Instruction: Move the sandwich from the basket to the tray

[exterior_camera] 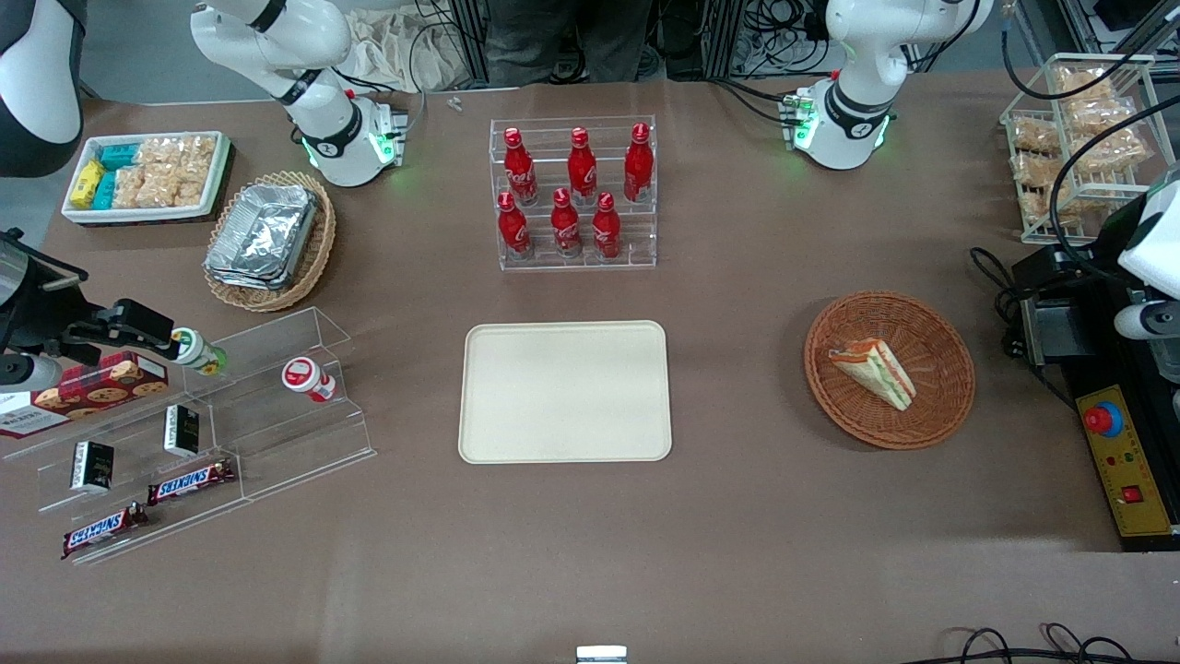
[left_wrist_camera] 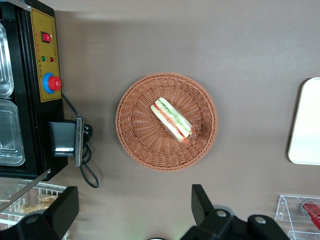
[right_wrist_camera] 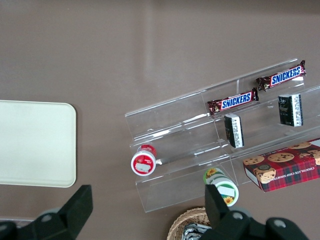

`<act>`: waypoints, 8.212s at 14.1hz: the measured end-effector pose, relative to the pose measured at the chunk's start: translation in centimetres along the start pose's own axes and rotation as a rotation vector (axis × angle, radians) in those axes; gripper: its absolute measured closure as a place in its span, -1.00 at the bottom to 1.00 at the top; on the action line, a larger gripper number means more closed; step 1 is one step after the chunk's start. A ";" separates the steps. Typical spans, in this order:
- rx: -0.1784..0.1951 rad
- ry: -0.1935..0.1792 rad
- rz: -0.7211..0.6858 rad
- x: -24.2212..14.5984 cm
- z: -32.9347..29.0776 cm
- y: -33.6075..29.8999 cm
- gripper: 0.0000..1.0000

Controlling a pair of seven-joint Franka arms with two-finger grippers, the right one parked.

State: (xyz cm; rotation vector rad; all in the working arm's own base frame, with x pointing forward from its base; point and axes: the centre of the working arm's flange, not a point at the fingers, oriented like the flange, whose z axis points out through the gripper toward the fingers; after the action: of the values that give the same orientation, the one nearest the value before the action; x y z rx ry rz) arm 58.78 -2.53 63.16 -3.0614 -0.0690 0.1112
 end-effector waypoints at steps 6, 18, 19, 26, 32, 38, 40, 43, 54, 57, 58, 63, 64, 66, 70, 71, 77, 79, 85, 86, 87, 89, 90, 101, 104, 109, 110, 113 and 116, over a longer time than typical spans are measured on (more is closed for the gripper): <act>-0.008 -0.012 0.001 0.0 0.4 0.1 -1.00; -0.050 -0.046 -0.073 1.4 8.1 2.0 -0.99; -0.049 -0.030 -0.086 0.9 9.3 2.2 -0.99; -0.052 -0.003 -0.353 -1.0 20.6 3.7 -0.91; -0.057 -0.026 -0.564 -0.9 28.6 4.2 -0.93; -0.068 -0.022 -0.680 -1.8 33.9 4.3 -0.89; -0.067 -0.032 -0.694 -1.7 35.2 4.4 -0.89; -0.069 -0.037 -0.701 -1.5 36.6 4.6 -0.88; -0.026 -0.092 -0.710 -1.5 33.2 6.9 0.59; 0.017 -0.131 -0.664 -0.6 23.1 7.8 0.63; 0.022 -0.137 -0.641 -0.3 19.6 7.9 0.63; -0.013 -0.098 -0.368 0.0 9.3 8.7 0.71; -0.019 -0.092 -0.297 -0.3 8.8 9.6 0.71; -0.026 -0.087 -0.169 -1.1 8.4 12.8 0.71; -0.056 -0.068 0.012 -3.1 9.2 21.5 0.71; -0.073 -0.059 0.051 -3.3 9.8 23.7 0.71; -0.121 -0.017 0.228 -4.1 19.0 36.9 0.71; -0.104 -0.033 0.244 -4.1 23.7 40.1 0.71; -0.086 -0.028 0.259 -3.0 33.2 44.0 0.71; -0.103 -0.017 0.253 -2.7 33.7 44.2 0.71; -0.115 -0.010 0.242 -2.5 34.1 44.3 0.71; -0.128 -0.004 0.222 -2.3 34.5 44.5 0.71; -0.129 -0.005 0.212 -2.3 34.6 44.5 0.72; -0.075 0.025 0.069 -1.4 28.5 42.8 -1.00; 0.015 0.019 0.041 -2.5 21.9 39.5 -1.00; 0.063 0.004 0.157 0.6 13.5 26.7 -1.00; 0.061 -0.001 0.179 1.3 12.4 23.6 -1.00; 0.066 0.001 0.204 2.6 9.3 15.1 -1.00; 0.077 -0.002 0.151 2.7 7.2 8.8 -1.00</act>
State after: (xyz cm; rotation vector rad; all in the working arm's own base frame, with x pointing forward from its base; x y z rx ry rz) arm 61.31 -10.63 55.08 -2.9865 0.1624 0.1228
